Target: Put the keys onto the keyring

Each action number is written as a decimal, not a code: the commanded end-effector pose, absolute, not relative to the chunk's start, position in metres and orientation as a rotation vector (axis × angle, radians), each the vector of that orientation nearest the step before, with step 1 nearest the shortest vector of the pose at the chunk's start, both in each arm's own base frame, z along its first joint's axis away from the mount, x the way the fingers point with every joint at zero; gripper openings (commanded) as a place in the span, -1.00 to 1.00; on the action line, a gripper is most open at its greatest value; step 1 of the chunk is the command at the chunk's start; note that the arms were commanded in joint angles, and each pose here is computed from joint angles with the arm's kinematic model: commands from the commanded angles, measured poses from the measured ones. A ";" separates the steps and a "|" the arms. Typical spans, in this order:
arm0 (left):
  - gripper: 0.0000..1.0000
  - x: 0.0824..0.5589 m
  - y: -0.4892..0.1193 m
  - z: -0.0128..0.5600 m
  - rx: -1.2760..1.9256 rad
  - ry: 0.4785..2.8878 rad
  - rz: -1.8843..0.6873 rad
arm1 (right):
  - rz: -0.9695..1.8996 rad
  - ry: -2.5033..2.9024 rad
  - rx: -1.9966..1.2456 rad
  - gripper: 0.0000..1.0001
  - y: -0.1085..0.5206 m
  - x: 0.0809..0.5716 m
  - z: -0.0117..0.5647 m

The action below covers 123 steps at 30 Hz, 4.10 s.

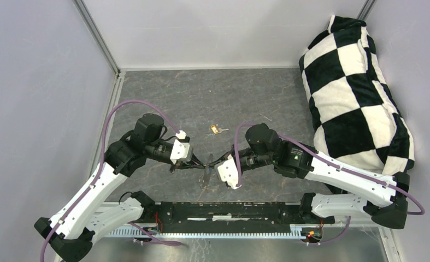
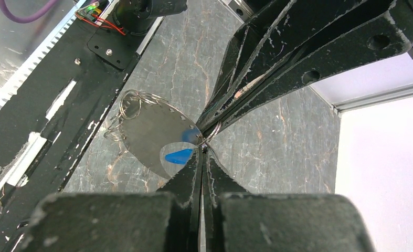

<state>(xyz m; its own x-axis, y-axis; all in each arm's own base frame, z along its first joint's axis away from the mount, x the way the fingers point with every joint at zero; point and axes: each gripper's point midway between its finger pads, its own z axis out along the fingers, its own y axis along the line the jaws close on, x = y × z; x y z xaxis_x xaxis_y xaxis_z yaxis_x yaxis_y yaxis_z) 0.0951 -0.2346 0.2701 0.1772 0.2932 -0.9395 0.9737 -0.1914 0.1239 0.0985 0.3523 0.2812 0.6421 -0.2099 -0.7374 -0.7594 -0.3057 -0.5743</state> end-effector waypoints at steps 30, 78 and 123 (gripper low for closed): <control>-0.96 0.107 -0.242 0.278 1.543 1.297 -1.065 | 0.720 0.667 -1.835 -0.99 0.354 0.074 0.296; -0.96 0.098 -0.233 0.259 1.647 1.252 -1.023 | 0.737 0.656 -1.774 -0.99 0.387 0.085 0.319; -0.95 0.096 -0.234 0.275 1.691 1.087 -0.968 | 0.885 0.669 -1.751 -0.69 0.414 0.077 0.322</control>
<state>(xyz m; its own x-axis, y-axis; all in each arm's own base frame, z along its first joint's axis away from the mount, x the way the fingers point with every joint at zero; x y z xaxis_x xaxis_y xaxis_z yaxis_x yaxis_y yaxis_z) 0.0885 -0.2162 0.2347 0.0849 0.4286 -0.8995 0.9884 -0.1505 0.0216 0.0909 0.3901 0.2703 0.5531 -0.2129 -0.8055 -0.8162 -0.3323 -0.4726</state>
